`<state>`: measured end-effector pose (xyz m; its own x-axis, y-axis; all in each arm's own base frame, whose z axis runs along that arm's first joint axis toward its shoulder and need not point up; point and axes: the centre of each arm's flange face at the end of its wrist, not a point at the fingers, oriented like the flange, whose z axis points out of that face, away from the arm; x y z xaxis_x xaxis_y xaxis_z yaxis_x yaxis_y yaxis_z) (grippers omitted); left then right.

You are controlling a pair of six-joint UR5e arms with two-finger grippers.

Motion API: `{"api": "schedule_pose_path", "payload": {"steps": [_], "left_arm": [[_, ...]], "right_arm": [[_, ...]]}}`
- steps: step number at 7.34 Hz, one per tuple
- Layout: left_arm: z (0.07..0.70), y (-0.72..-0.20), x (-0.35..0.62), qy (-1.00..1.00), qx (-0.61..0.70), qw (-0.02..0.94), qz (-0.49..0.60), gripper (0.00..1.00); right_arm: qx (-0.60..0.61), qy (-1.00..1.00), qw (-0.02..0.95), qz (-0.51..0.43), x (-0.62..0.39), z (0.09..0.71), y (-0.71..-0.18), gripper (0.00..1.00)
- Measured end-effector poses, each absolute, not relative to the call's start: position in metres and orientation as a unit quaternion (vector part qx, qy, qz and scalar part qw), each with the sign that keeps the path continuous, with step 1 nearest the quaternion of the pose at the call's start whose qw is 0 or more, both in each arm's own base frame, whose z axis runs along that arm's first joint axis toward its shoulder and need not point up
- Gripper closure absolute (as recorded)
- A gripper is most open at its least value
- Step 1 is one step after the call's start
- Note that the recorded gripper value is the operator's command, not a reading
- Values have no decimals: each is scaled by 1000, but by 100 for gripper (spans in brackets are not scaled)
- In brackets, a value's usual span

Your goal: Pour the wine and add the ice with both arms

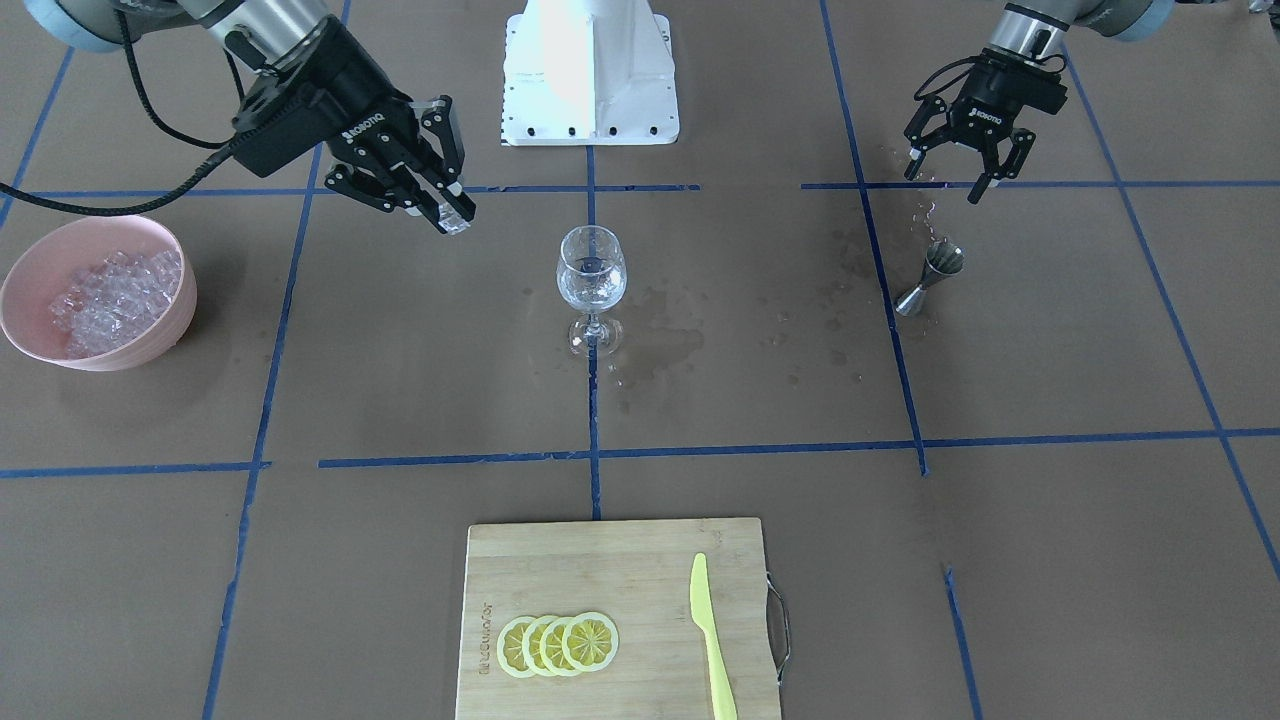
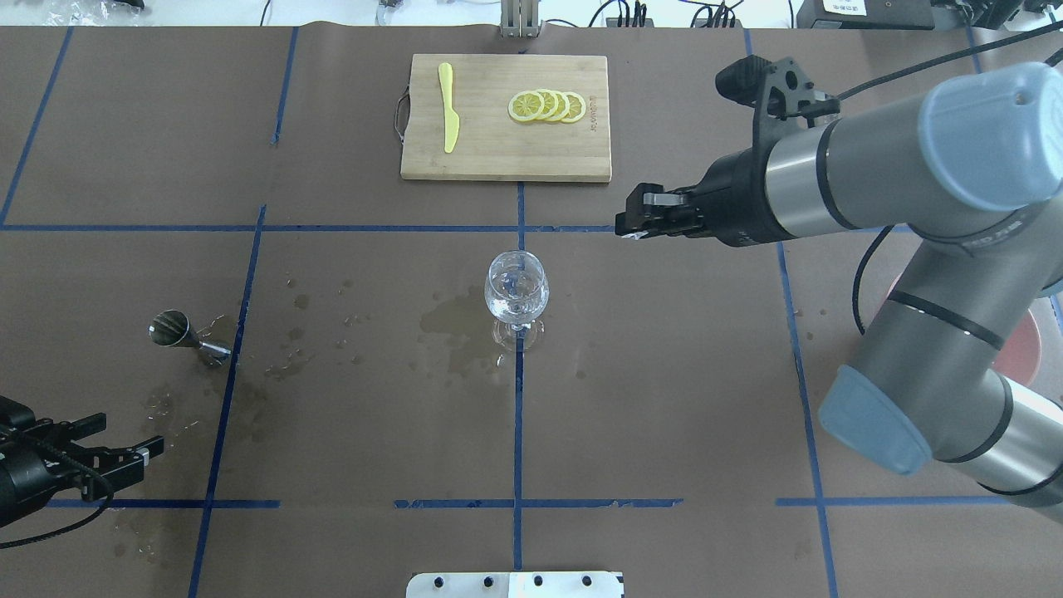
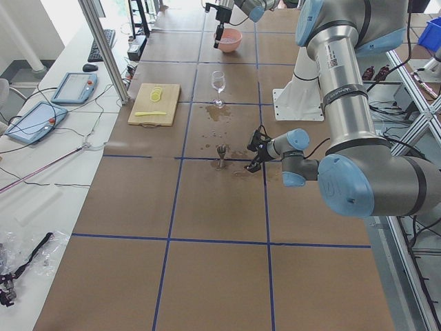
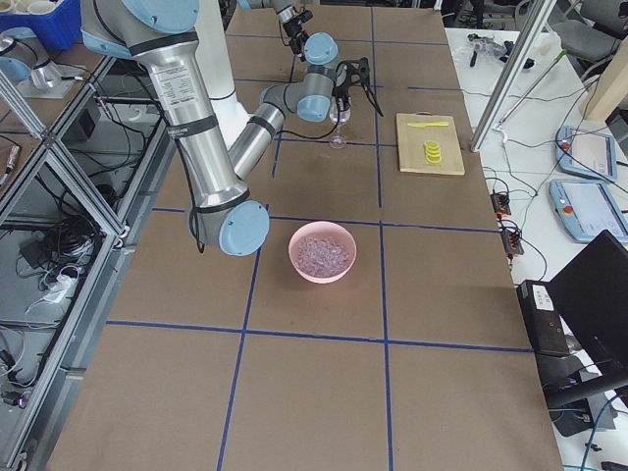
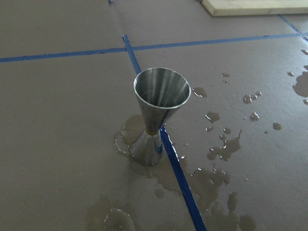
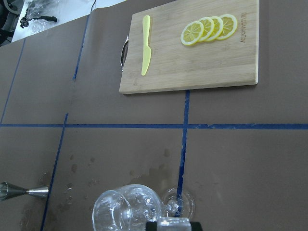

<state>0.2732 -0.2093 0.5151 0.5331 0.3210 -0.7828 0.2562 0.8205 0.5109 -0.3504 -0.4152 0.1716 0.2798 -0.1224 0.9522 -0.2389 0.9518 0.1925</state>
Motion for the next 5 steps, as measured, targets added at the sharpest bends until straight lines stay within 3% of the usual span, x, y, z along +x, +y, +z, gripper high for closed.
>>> {"api": "schedule_pose_path", "payload": {"steps": [5], "left_arm": [[470,-225,242,488,213,846,37,0]], "right_arm": [[155,-583,797,31,-427,130,-401,100]]}}
